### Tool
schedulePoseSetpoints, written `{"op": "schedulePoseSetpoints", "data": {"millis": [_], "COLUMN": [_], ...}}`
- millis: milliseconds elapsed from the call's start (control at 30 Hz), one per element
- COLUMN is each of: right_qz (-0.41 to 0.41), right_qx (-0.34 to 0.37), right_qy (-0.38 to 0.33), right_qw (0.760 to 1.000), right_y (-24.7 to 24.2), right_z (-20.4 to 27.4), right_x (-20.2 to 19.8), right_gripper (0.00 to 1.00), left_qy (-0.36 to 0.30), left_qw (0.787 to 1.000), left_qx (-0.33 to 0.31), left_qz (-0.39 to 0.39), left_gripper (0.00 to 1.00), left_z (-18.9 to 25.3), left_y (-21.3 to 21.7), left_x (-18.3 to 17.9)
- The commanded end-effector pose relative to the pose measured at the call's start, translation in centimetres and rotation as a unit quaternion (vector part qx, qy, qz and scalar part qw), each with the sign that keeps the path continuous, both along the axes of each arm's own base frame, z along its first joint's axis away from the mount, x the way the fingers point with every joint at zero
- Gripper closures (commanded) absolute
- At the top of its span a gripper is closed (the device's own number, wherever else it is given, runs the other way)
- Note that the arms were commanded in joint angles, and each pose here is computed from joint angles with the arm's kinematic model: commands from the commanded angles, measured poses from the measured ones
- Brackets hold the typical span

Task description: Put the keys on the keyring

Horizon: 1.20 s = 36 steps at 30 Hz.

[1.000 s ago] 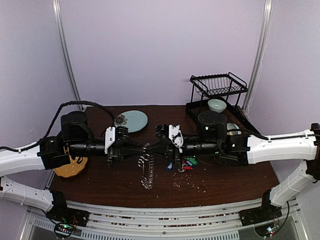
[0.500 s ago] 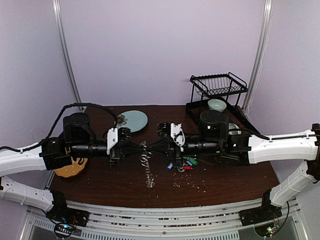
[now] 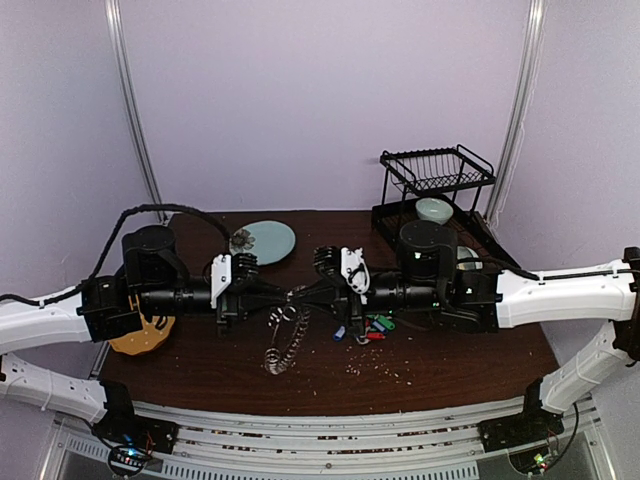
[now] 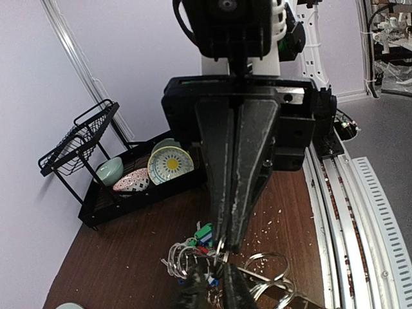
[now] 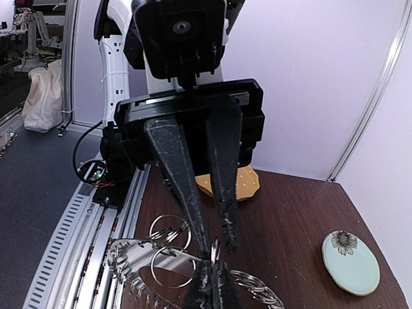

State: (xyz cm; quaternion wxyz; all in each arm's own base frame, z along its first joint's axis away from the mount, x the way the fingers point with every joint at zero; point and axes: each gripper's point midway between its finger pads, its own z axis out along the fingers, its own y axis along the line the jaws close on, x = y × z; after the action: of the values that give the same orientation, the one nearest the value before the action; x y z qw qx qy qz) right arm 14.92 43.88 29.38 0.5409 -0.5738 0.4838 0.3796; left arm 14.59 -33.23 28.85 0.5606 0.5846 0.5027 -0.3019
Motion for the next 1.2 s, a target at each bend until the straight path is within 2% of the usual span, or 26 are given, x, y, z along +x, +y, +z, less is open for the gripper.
{"op": "schedulePoseSetpoints", "data": {"millis": [0,33,200,267,400,567,667,733,800,933,1000,1167], "right_qz": [0.009,0.009,0.011,0.006,-0.031,-0.051,-0.105,-0.173,-0.259,-0.424,-0.451,-0.476], "right_qx": [0.029,0.029,0.027,0.027,0.039,0.055,0.046,0.032,-0.002,-0.114,-0.155,-0.208], "right_qy": [-0.009,-0.01,-0.01,-0.007,0.015,0.065,0.121,0.171,0.221,0.256,0.269,0.301], "right_qw": [0.999,0.999,1.0,1.0,0.999,0.995,0.986,0.969,0.94,0.861,0.837,0.8], "right_y": [0.1,0.1,0.1,-0.1,-1.6,-4.5,-6.0,-7.3,-8.9,-13.0,-13.9,-15.4], "right_z": [2.0,2.0,1.9,1.8,1.7,1.5,0.2,-1.6,-4.3,-10.9,-13.2,-17.6], "right_x": [-0.3,-0.3,-0.4,-0.2,1.7,3.9,6.9,9.9,13.2,17.4,17.6,17.5], "right_gripper": [1.0,1.0,1.0,1.0,0.77,0.65,0.61,0.59,0.59,0.58,0.58,0.62], "left_qy": [-0.01,-0.01,-0.015,-0.024,-0.074,-0.19,-0.22,-0.234,-0.238,-0.228,-0.217,-0.205], "left_qw": [1.0,1.0,1.0,0.999,0.993,0.976,0.967,0.962,0.96,0.963,0.967,0.971], "left_qx": [-0.024,-0.024,-0.025,-0.022,-0.013,0.005,0.022,0.031,0.036,0.043,0.04,0.031], "left_qz": [-0.006,-0.004,0.001,0.032,0.095,0.107,0.126,0.135,0.14,0.136,0.127,0.119], "left_gripper": [0.96,1.0,1.0,1.0,1.0,1.0,1.0,1.0,1.0,1.0,1.0,1.0], "left_z": [1.1,1.1,1.2,1.1,1.4,1.0,1.0,1.0,0.8,0.0,-0.2,-0.3], "left_y": [-0.1,-0.1,0.1,0.5,1.9,3.3,3.8,4.0,4.2,3.9,3.5,3.1], "left_x": [-0.1,0.0,0.1,1.1,2.6,1.1,1.3,1.5,1.6,1.6,1.4,1.1]}}
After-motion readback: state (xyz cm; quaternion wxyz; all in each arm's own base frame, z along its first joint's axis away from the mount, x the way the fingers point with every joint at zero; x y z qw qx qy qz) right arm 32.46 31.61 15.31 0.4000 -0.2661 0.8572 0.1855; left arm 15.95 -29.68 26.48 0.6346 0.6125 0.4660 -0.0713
